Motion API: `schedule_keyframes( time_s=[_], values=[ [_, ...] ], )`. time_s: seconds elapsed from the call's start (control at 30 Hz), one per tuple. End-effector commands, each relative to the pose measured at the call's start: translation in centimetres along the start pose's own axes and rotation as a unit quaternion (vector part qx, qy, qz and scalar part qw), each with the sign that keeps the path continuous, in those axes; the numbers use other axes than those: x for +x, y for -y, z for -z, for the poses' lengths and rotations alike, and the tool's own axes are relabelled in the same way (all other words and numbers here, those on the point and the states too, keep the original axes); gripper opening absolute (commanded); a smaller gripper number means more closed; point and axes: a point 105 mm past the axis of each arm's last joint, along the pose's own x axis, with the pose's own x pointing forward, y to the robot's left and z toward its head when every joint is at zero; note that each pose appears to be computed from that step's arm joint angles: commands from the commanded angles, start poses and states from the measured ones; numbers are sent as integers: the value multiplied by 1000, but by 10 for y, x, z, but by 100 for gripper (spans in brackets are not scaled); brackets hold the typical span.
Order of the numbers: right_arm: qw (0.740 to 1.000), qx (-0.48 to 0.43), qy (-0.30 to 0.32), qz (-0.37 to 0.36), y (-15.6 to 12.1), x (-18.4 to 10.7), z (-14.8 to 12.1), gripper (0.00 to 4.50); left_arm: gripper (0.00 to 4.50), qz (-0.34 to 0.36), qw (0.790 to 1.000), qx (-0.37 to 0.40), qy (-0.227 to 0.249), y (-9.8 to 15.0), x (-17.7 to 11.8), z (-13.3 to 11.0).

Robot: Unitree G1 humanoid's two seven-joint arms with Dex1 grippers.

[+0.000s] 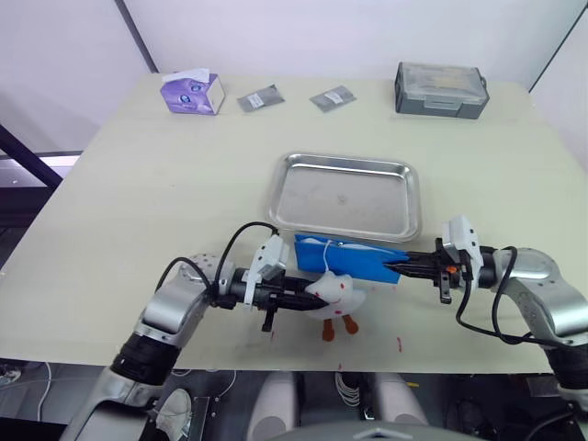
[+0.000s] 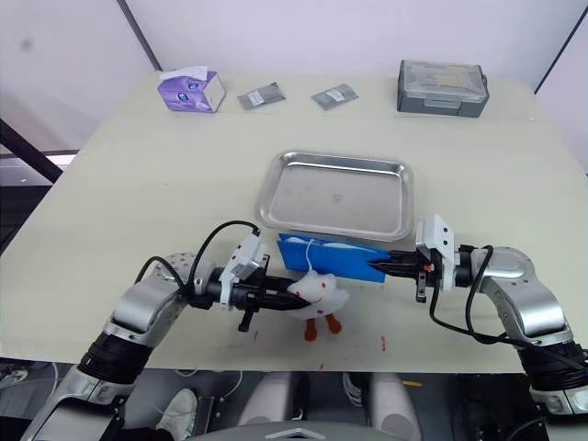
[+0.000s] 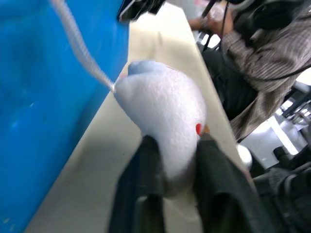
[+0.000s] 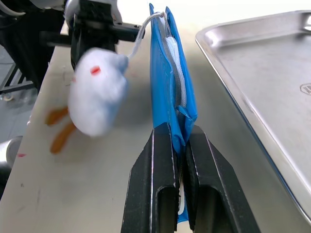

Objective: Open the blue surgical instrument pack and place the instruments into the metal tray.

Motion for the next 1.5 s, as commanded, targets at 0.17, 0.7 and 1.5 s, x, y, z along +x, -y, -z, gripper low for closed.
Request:
schedule_keyframes(
  time_s=[0.17,0.7,1.5],
  values=[
    [999,-32,23,12,0,-7,-16,0,8,-48,999,14,4,10,-64,-31],
    [989,4,146,-34,-14,-10,-67,0,8,-156,985,-28,-70,-22,-145,-12],
    [986,-8,164,-26,-19,7,-76,0,8,-142,987,-15,-67,-24,-127,-15]
  ],
)
